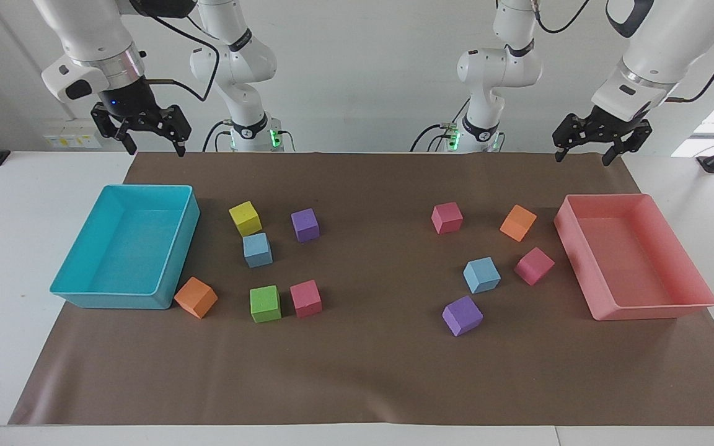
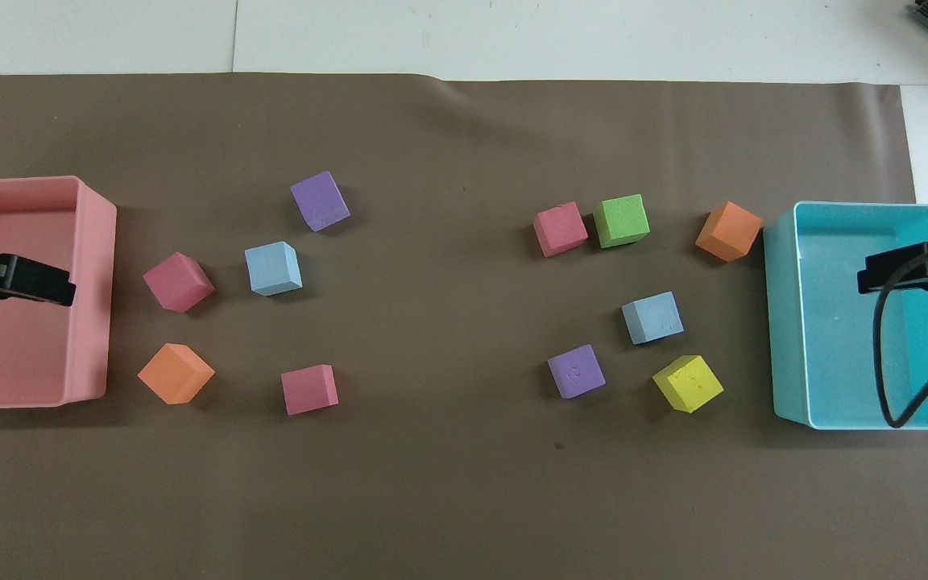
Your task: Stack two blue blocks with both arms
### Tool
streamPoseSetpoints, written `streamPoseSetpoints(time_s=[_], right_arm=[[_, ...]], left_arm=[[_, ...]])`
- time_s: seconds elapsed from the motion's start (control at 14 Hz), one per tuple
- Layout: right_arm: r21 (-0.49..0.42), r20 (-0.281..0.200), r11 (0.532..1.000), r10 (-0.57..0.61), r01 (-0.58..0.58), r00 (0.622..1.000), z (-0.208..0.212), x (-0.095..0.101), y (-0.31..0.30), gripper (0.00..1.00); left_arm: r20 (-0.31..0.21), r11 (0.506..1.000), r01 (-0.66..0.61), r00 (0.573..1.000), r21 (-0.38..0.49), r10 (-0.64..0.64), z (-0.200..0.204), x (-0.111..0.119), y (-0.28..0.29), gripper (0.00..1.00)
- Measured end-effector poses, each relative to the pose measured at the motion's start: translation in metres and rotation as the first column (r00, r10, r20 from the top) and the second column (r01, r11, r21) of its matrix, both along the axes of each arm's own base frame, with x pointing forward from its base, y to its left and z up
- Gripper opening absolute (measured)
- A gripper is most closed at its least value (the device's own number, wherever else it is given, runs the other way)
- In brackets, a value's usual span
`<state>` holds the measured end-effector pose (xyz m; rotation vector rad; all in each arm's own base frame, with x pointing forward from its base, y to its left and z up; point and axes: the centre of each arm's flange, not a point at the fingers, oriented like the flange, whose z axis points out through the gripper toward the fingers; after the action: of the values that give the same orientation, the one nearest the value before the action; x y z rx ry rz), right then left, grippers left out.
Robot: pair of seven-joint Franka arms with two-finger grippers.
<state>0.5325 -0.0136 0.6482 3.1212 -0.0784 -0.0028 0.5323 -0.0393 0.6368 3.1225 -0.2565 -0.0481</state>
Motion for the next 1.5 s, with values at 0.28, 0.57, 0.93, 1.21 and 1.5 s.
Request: streamPoseSetpoints(time_s=[0.28, 0.57, 0.93, 1.21, 1.5], right_arm=[[0.0, -0.002, 1.0, 0.0, 0.0, 1.0, -0.001, 0.0, 0.0, 1.0], [0.0, -0.001, 1.0, 0.002, -0.002, 1.0, -0.001, 0.0, 0.001, 1.0], [0.0, -0.014, 1.0, 0.014, -0.014, 1.0, -0.006, -0.001, 0.004, 1.0], [0.003, -0.039, 0.999, 0.054, -0.054, 0.998, -0.017, -0.006, 0.008, 1.0], [0.012, -0.036, 0.989, 0.146, -0.145, 0.989, -0.06, 0.002, 0.021, 1.0]], left_arm=[[0.004, 1.0, 0.0, 1.0, 0.0, 0.0, 0.0, 0.001, 0.0, 1.0], [0.006, 1.0, -0.002, 1.0, -0.001, 0.002, 0.0, 0.001, 0.001, 1.0], [0.03, 1.0, 0.022, 0.999, -0.002, -0.021, 0.002, 0.003, 0.002, 1.0], [0.03, 0.997, 0.074, 0.997, -0.002, -0.074, 0.002, 0.003, 0.001, 1.0], [0.03, 0.997, 0.073, 0.997, -0.003, -0.073, 0.002, 0.004, 0.003, 1.0]])
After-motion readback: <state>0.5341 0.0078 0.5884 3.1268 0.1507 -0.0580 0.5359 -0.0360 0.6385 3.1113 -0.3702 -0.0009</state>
